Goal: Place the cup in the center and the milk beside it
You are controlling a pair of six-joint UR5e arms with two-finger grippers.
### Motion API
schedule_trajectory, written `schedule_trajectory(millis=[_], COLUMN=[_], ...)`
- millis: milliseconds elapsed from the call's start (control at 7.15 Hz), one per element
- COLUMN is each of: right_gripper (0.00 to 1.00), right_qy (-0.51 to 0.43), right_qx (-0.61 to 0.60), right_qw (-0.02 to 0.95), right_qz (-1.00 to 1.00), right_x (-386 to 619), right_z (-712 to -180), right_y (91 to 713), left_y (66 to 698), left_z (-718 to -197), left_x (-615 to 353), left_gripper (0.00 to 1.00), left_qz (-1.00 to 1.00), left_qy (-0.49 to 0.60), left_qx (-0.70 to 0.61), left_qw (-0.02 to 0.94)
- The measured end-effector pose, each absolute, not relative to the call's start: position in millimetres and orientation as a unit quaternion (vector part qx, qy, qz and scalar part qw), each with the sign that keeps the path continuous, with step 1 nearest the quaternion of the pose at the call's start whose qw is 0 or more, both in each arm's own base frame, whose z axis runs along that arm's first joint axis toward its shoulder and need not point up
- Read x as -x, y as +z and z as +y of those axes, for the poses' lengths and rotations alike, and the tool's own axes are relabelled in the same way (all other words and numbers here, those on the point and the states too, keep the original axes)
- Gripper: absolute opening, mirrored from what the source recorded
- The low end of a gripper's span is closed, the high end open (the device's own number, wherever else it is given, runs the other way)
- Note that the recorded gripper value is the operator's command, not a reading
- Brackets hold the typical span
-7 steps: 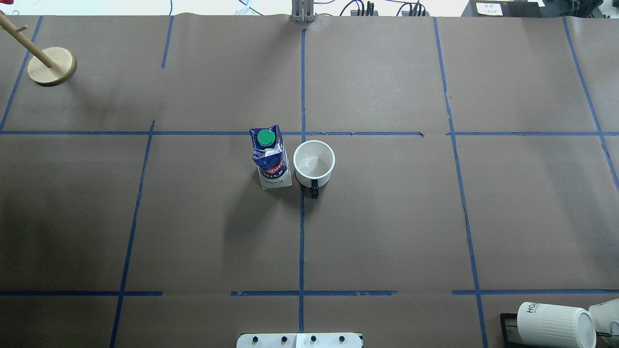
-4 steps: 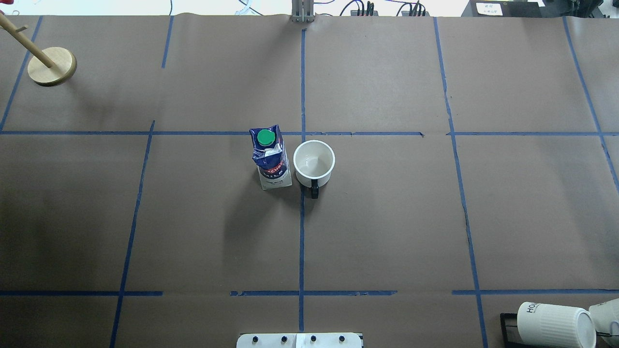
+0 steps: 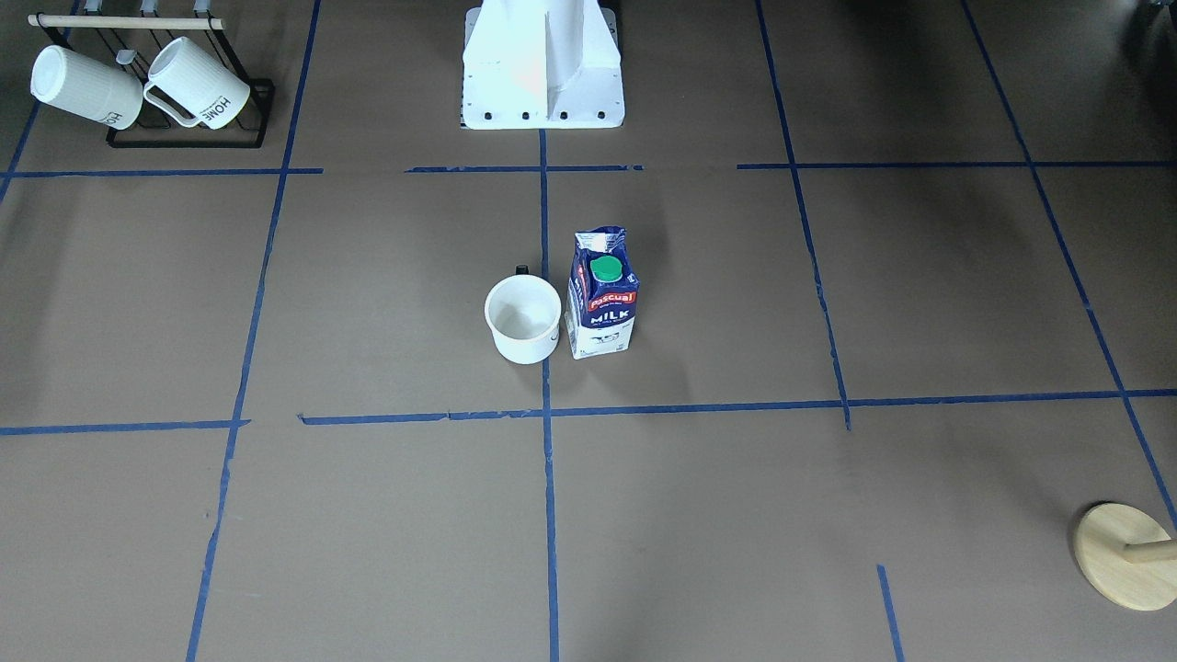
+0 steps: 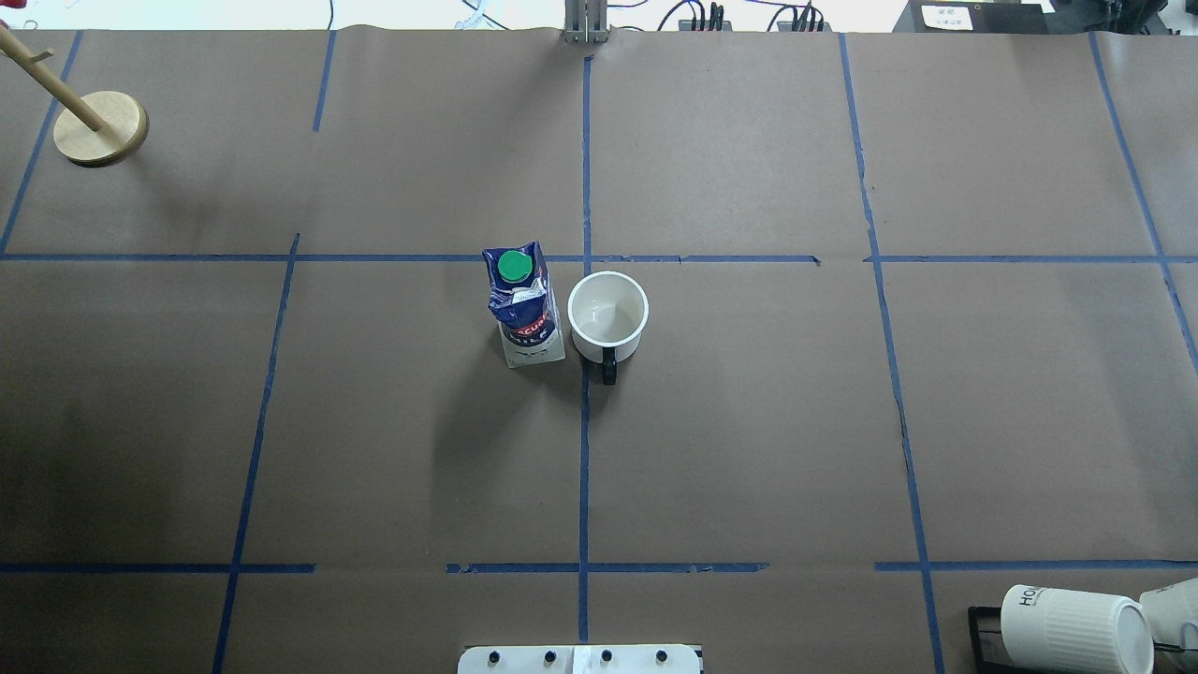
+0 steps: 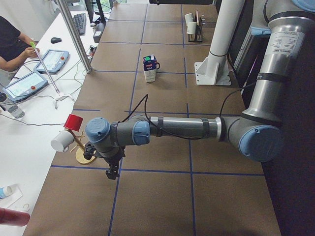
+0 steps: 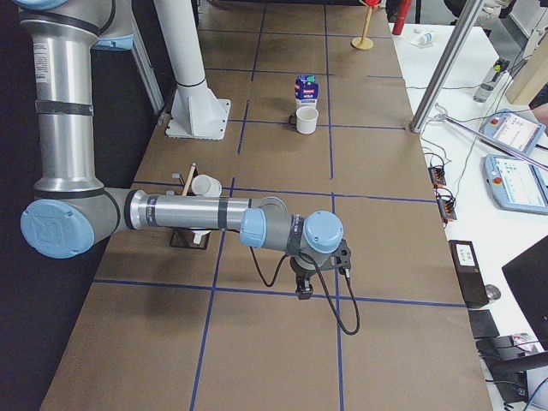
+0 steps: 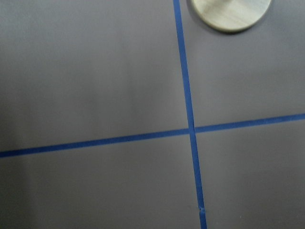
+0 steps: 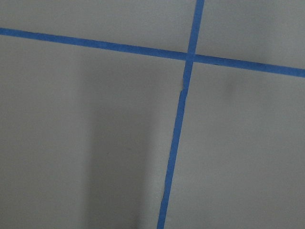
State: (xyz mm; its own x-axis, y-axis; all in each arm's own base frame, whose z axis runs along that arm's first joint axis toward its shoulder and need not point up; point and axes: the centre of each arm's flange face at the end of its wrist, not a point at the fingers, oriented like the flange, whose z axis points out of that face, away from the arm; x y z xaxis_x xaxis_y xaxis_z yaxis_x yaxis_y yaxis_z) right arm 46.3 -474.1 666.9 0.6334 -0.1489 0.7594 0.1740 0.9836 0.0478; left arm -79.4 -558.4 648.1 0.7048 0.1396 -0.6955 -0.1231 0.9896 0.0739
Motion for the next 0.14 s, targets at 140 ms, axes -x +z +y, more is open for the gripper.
schedule_trajectory(millis=[140], right_gripper=[1.0], right_qy=[-0.089], right_qx=[0.018], right_qw=[0.903], right_qz=[-0.419], right_x=[-46.3], right_z=[-473.2], right_y=[671.0], left_y=[641.4], left_z=[-553.3], left_x=[77.6], left_gripper=[1.0], left_qz=[0.376], left_qy=[0.076], left_qx=[-0.018], left_qw=[0.923])
